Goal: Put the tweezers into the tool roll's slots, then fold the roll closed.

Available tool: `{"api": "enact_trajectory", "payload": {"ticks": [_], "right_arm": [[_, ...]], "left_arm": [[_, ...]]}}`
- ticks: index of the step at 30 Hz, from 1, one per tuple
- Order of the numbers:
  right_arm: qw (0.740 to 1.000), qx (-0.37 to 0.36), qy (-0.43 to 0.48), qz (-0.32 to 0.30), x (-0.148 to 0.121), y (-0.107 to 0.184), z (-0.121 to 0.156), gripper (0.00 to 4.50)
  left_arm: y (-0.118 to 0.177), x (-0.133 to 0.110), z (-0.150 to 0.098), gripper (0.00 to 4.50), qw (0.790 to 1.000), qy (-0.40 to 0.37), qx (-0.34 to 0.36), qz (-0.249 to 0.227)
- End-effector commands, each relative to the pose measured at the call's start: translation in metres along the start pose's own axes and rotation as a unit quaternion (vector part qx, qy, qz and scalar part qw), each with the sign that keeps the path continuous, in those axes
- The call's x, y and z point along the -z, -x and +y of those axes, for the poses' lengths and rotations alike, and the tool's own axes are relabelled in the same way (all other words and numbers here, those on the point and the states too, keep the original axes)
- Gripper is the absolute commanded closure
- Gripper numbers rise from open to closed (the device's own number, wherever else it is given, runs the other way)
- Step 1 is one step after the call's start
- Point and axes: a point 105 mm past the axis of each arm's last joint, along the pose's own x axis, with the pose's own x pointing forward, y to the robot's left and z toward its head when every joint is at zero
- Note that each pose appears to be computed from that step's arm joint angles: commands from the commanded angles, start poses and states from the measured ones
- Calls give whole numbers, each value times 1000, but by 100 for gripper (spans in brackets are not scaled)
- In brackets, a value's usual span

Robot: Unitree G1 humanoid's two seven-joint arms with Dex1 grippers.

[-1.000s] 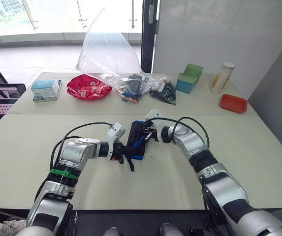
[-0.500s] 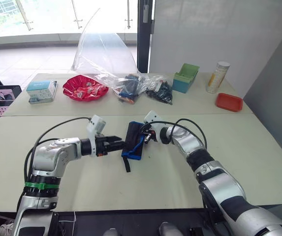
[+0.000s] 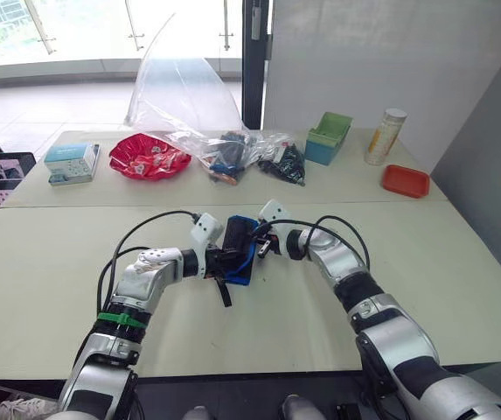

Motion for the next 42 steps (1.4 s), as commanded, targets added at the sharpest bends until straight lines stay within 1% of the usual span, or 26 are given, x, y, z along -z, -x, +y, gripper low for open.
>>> {"api": "enact_trajectory", "payload": {"ticks": [1, 4, 6, 8, 12, 15, 16, 19, 20, 23, 25, 27, 28, 30, 32, 33, 34, 35, 37, 39, 40, 41, 42], "right_arm": [[1000, -25, 1, -9, 2, 3, 6, 450], [993, -68, -27, -93, -26, 8, 16, 450], [987, -88, -54, -119, -32, 12, 21, 450], [987, -91, -67, -113, -27, 12, 26, 450], [990, -74, -100, -66, -5, 1, 32, 450], [991, -30, -126, -40, 9, -9, 22, 450], [992, -13, -124, -31, 13, -11, 17, 450], [984, 30, -169, -50, 8, -16, 2, 450], [983, 45, -173, -46, 9, -17, -3, 450], [982, 69, -173, -31, 14, -16, -12, 450], [978, 86, -187, -39, 13, -14, -18, 450], [975, 82, -193, -75, 1, -12, -23, 450], [972, 73, -196, -105, -9, -12, -23, 450], [966, 68, -196, -152, -25, -8, -28, 450], [962, 53, -173, -205, -45, -1, -30, 450], [960, 48, -165, -221, -51, 2, -31, 450], [958, 40, -159, -236, -56, 5, -32, 450], [956, 34, -151, -248, -60, 9, -33, 450], [954, 20, -133, -267, -63, 19, -35, 450], [960, 33, -97, -262, -58, 31, -43, 392], [960, 33, -86, -263, -52, 40, -46, 367], [961, 31, -80, -265, -49, 47, -47, 332], [962, 27, -69, -262, -42, 57, -49, 291]], "left_arm": [[-3, 17, -12, 447, 999, -16, 24, 44], [5, 36, -13, 447, 997, -7, 21, 71], [8, 38, -13, 447, 997, -5, 17, 70], [11, 38, -12, 447, 998, -5, 11, 68], [14, 37, -10, 447, 998, -8, 1, 65], [13, 37, -11, 447, 998, -8, 0, 65], [13, 40, -10, 447, 997, 0, -3, 72], [15, 62, -5, 447, 993, 14, -23, 117], [16, 68, -5, 447, 991, 24, -28, 127], [18, 79, -5, 447, 989, 38, -33, 138], [21, 83, -5, 447, 989, 41, -35, 139], [24, 84, -2, 447, 989, 39, -46, 132], [24, 80, -2, 447, 991, 35, -45, 119], [24, 67, -4, 447, 995, 38, -41, 80], [28, 44, 2, 447, 998, 21, -57, 19], [31, 36, 3, 447, 998, 20, -63, -4], [34, 25, 5, 447, 997, 27, -66, -36], [41, 13, 7, 423, 995, 33, -72, -65], [58, -1, 12, 364, 991, 36, -84, -98], [77, -1, 20, 296, 989, 30, -113, -87], [94, -1, 24, 268, 988, 15, -132, -82], [104, -1, 26, 233, 986, 3, -144, -78], [123, -1, 33, 193, 982, -8, -171, -74]]}}
